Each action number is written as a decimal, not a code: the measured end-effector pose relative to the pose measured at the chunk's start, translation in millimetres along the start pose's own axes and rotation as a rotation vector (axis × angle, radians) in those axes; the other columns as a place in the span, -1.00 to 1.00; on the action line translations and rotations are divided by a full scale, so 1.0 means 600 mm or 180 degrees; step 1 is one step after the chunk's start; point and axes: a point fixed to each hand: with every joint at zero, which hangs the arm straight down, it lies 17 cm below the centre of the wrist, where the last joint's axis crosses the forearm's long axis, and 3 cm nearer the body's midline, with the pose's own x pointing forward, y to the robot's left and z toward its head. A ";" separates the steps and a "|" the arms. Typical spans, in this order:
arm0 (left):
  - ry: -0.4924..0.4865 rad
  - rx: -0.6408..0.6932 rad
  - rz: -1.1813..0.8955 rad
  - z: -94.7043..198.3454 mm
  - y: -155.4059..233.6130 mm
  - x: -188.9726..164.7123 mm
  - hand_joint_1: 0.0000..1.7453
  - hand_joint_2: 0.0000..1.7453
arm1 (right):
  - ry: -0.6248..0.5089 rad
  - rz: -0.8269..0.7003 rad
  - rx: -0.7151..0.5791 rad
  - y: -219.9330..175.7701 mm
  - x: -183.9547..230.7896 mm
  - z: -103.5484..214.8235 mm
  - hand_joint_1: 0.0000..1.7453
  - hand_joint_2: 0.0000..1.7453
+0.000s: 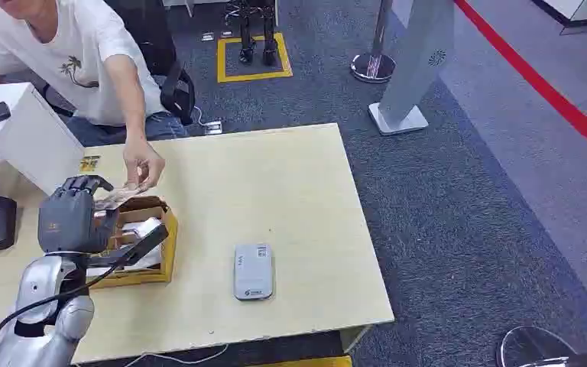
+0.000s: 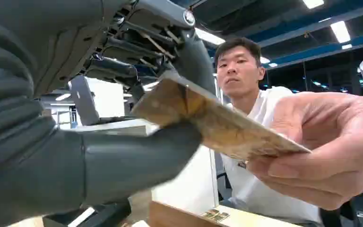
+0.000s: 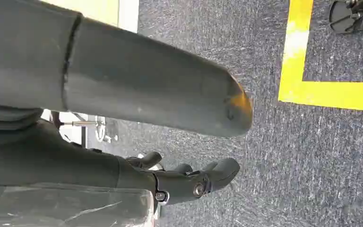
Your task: Pass the card to the sensor for recognition and then transmit it.
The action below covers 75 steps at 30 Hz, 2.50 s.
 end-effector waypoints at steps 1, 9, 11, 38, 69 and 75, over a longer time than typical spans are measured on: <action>-0.0009 -0.0007 0.0027 0.000 -0.001 0.003 1.00 1.00 | 0.0000 0.0000 0.0000 0.000 0.000 0.000 -1.00 1.00; -0.0038 0.0071 0.0082 -0.001 0.006 0.007 1.00 1.00 | -0.0014 0.0024 -0.0002 0.000 0.001 0.000 -1.00 1.00; -0.0043 0.0078 0.0083 -0.001 0.007 0.007 1.00 1.00 | -0.0016 0.0031 -0.0004 0.000 0.001 0.000 -1.00 1.00; -0.0425 0.0077 0.0124 -0.006 -0.014 0.098 1.00 1.00 | -0.0059 0.0135 0.0011 0.000 0.006 0.000 -1.00 1.00; -0.1280 -0.0784 0.0787 0.121 -0.169 0.390 1.00 1.00 | -0.0093 0.0218 -0.0002 -0.008 0.011 -0.001 -1.00 1.00; -0.1204 -0.0969 0.0900 0.154 -0.197 0.389 1.00 1.00 | -0.0086 0.0191 -0.0001 -0.008 0.011 -0.001 -1.00 1.00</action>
